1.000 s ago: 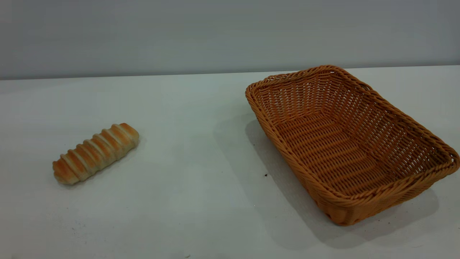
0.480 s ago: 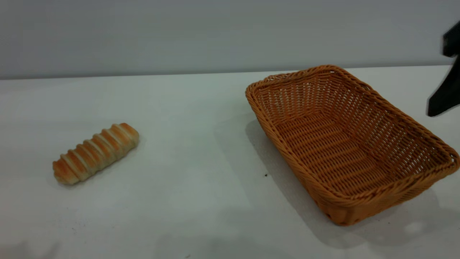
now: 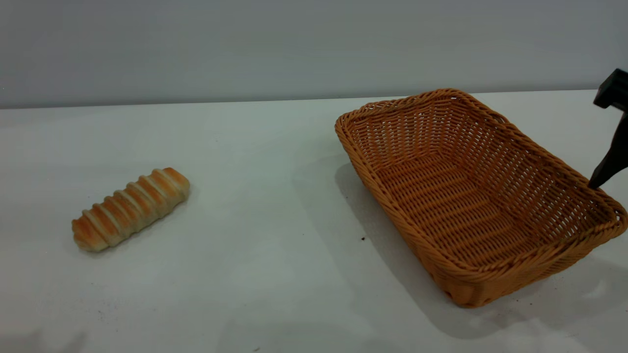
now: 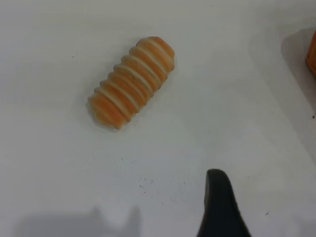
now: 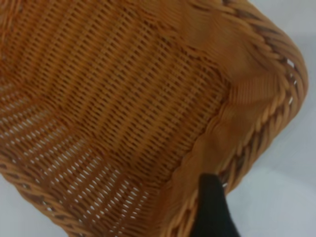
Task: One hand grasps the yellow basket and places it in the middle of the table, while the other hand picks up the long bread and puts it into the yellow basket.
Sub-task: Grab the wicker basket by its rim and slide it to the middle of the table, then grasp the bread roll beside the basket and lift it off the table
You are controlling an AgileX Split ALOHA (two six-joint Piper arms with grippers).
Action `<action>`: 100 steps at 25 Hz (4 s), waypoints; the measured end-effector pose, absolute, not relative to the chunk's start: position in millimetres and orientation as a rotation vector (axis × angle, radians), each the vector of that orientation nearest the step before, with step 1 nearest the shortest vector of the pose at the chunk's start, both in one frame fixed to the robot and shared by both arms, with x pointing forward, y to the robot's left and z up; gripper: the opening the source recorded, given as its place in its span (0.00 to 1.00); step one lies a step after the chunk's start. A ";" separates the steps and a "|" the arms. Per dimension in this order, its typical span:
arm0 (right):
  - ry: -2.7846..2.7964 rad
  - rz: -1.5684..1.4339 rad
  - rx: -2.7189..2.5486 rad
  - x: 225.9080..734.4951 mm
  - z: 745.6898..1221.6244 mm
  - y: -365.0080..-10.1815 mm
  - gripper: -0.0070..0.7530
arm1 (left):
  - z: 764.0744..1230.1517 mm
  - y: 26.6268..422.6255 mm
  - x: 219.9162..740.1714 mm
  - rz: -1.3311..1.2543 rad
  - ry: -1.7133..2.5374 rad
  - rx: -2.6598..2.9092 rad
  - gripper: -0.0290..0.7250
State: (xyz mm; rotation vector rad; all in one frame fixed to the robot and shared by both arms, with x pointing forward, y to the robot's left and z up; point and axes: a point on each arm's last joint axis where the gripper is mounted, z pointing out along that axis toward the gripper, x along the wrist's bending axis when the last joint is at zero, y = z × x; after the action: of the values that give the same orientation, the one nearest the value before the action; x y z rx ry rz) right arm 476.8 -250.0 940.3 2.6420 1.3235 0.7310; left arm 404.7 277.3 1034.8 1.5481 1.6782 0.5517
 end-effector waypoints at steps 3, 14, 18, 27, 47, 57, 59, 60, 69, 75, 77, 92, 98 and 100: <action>1.294 0.713 2.683 480.2 932.3 -248.8 0.69 | 1034.8 277.3 404.7 0.552 1.678 1.548 0.74; 1.208 0.615 2.781 492.2 890.3 -246.8 0.69 | 1034.8 277.3 404.7 0.552 1.678 1.548 0.74; 1.207 0.596 2.775 496.4 876.6 -247.0 0.65 | 1034.9 277.4 404.7 0.552 1.678 1.547 0.74; 1.184 0.599 2.758 505.6 856.3 -247.5 0.44 | 1034.9 277.4 404.7 0.554 1.676 1.549 0.74; 1.430 0.653 2.600 555.2 875.8 -234.5 0.09 | 1035.0 277.3 404.8 0.554 1.676 1.548 0.74; 1.905 0.790 2.309 591.7 907.0 -157.2 0.09 | 1034.6 277.2 404.5 0.549 1.679 1.552 0.74; 1.945 0.795 2.288 597.8 903.3 -150.1 0.09 | 1034.3 277.1 404.2 0.546 1.680 1.555 0.74; 1.953 0.791 2.290 600.1 900.4 -148.8 0.09 | 1034.2 277.1 404.1 0.544 1.682 1.557 0.74; 2.049 0.811 2.172 612.1 877.2 -143.1 0.25 | 1033.4 276.8 403.4 0.533 1.687 1.564 0.74; 2.162 0.839 2.027 612.6 878.5 -140.6 0.64 | 1033.2 276.7 403.3 0.531 1.688 1.566 0.74; 2.212 0.831 1.965 611.8 879.4 -140.4 0.72 | 1032.3 276.6 404.0 0.528 1.691 1.571 0.74; 2.372 0.831 1.422 568.8 978.4 -159.7 0.78 | 991.9 275.2 461.3 0.497 1.746 1.781 0.74; 2.342 0.892 1.438 529.6 1001.5 -172.8 0.78 | 972.0 273.0 501.7 0.500 1.694 1.941 0.74; 2.319 0.936 1.435 517.5 1014.0 -176.4 0.78 | 961.8 272.4 514.3 0.502 1.663 2.009 0.74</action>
State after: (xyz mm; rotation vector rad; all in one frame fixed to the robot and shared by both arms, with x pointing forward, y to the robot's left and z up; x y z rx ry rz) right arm 517.5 -176.4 1014.0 1.4354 2.3188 0.9360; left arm 514.3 272.4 961.8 2.0086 1.6630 0.5022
